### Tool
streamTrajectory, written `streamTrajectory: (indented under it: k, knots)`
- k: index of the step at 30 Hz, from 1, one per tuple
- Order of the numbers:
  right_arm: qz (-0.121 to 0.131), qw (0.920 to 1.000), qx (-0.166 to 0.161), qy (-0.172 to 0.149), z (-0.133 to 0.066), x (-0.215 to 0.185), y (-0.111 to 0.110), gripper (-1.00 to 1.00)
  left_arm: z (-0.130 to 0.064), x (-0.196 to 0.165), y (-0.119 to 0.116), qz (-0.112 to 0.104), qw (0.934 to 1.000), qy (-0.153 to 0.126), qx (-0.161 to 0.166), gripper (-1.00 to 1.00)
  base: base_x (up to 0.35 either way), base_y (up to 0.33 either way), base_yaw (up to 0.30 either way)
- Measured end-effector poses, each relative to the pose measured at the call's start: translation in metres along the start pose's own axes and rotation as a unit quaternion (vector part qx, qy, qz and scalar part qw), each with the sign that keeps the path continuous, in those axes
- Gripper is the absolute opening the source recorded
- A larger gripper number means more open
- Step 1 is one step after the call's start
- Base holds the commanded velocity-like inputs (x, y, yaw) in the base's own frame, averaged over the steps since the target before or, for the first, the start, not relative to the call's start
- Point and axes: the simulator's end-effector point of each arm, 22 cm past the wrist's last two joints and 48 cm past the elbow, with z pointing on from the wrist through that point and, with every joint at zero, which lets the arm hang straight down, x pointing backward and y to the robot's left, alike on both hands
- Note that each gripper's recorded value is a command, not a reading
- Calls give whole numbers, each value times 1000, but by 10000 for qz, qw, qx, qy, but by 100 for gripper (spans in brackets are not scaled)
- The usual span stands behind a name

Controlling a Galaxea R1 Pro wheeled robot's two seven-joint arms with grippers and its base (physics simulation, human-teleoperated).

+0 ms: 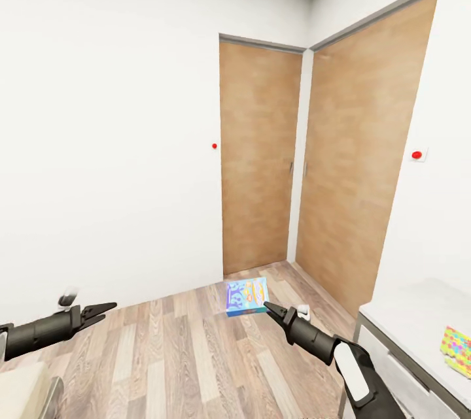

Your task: Put all the toys in the child's room - the three board games (two on the bed and one on the table), the two jigsaw puzzles on the table, and the tennis ball on the table - inside the toy box on the table in the child's room.

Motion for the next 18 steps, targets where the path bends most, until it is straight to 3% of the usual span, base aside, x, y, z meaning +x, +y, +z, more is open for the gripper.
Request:
streamTrajectory:
  k: [11, 18]
  knots:
    - [-24, 10000, -14, -8, -1, -1, 3, -100, -1, -1, -2, 18, 10000, -12, 4, 100, 0, 0, -256]
    - [-15, 10000, -35, -16, -1, -2, 4, -100, -1, -1, -2, 25, 10000, -14, 0, 100, 0, 0, -48]
